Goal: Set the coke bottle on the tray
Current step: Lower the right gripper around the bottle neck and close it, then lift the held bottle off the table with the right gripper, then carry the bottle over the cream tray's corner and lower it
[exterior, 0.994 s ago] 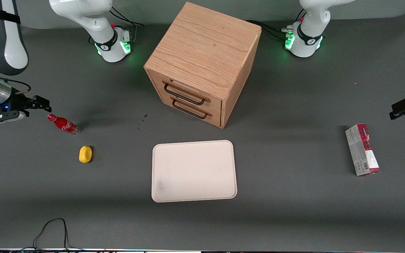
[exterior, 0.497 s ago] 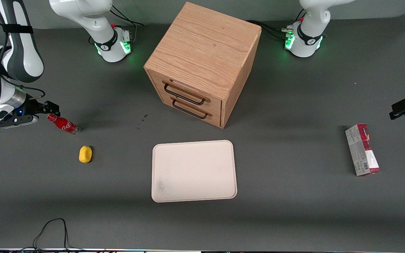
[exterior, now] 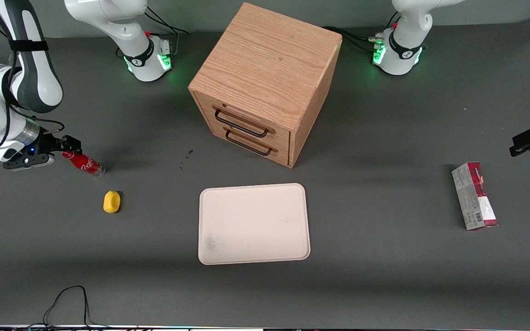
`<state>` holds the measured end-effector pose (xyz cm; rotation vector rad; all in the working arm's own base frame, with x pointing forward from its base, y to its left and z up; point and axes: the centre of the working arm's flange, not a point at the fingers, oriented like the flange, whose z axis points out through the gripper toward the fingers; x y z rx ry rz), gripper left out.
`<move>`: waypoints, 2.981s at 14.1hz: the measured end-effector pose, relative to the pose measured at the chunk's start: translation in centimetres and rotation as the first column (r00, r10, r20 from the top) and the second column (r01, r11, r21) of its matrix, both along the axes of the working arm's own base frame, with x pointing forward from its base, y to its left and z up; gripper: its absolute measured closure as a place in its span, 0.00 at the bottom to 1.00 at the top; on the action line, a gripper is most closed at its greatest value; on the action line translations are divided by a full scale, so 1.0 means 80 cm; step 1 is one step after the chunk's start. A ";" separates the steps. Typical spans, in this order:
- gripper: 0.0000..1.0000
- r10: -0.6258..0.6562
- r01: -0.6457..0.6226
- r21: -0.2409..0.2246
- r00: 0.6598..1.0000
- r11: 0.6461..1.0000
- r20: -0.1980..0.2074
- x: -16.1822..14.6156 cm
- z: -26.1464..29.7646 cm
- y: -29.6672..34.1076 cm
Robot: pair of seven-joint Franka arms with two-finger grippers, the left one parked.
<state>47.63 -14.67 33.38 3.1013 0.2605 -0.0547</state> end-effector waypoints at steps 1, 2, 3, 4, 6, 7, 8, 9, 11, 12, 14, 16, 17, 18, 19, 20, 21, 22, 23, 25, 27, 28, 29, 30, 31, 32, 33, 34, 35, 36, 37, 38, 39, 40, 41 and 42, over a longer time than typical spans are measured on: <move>0.00 0.000 0.000 0.000 1.000 1.000 -0.001 0.000 -0.001 0.000; 0.07 0.000 0.000 0.000 1.000 1.000 -0.001 0.000 -0.001 0.000; 0.20 -0.001 0.001 0.000 1.000 1.000 -0.001 0.000 -0.001 0.000; 0.30 -0.003 0.003 0.000 1.000 1.000 0.000 -0.001 -0.001 -0.002; 0.53 -0.012 0.012 0.000 1.000 1.000 0.000 -0.002 -0.001 -0.007; 0.65 -0.015 0.015 0.000 1.000 1.000 0.000 -0.003 -0.001 -0.009; 0.69 -0.015 0.015 0.000 1.000 1.000 0.000 -0.003 -0.001 -0.009; 0.69 -0.015 0.015 0.000 1.000 1.000 0.000 -0.003 -0.001 -0.009; 0.69 -0.015 0.015 0.000 1.000 1.000 0.000 -0.003 -0.001 -0.009; 0.69 -0.014 0.014 0.000 1.000 1.000 -0.001 -0.003 -0.001 -0.009; 0.69 -0.011 0.011 0.002 1.000 1.000 -0.009 -0.002 0.002 -0.006; 0.69 -0.027 0.027 0.009 0.999 1.000 -0.038 0.005 0.022 -0.003; 0.69 -0.039 0.040 0.013 0.997 0.999 -0.060 0.012 0.043 0.000; 0.69 -0.043 0.044 0.014 0.996 0.999 -0.076 0.022 0.070 0.006; 0.69 -0.042 0.043 0.012 0.996 0.999 -0.080 0.033 0.101 0.014; 0.69 -0.039 0.039 0.008 0.997 0.999 -0.072 0.045 0.133 0.022; 0.69 -0.038 0.038 0.003 0.997 0.999 -0.062 0.055 0.169 0.030; 0.69 -0.042 0.042 -0.001 0.997 0.999 -0.065 0.063 0.202 0.037; 0.69 -0.044 0.044 -0.004 0.996 0.999 -0.076 0.070 0.234 0.045; 0.69 -0.051 0.051 -0.003 0.994 0.999 -0.098 0.090 0.289 0.064; 0.69 -0.067 0.068 -0.002 0.990 0.998 -0.121 0.117 0.322 0.082; 0.69 -0.074 0.074 -0.008 0.988 0.997 -0.135 0.130 0.328 0.087; 0.69 -0.082 0.080 -0.013 0.986 0.997 -0.148 0.143 0.329 0.092; 0.69 -0.090 0.088 -0.017 0.984 0.996 -0.152 0.156 0.327 0.099; 0.69 -0.101 0.099 -0.023 0.983 0.995 -0.151 0.168 0.324 0.109; 0.69 -0.116 0.113 -0.029 0.982 0.993 -0.148 0.180 0.320 0.123; 0.69 -0.132 0.128 -0.032 0.981 0.991 -0.144 0.193 0.314 0.141; 0.69 -0.154 0.151 -0.034 0.978 0.988 -0.140 0.207 0.305 0.166; 0.69 -0.186 0.183 -0.035 0.973 0.983 -0.139 0.221 0.293 0.196; 0.69 -0.217 0.215 -0.033 0.966 0.976 -0.140 0.234 0.279 0.226; 0.69 -0.247 0.246 -0.025 0.959 0.969 -0.139 0.247 0.262 0.256; 0.69 -0.279 0.280 -0.010 0.952 0.960 -0.129 0.259 0.244 0.285; 0.69 -0.312 0.316 0.011 0.943 0.949 -0.115 0.272 0.227 0.313; 0.69 -0.340 0.345 0.035 0.935 0.938 -0.101 0.282 0.211 0.339; 0.69 -0.365 0.371 0.052 0.927 0.927 -0.090 0.290 0.192 0.364; 0.69 -0.387 0.392 0.063 0.919 0.918 -0.077 0.296 0.172 0.391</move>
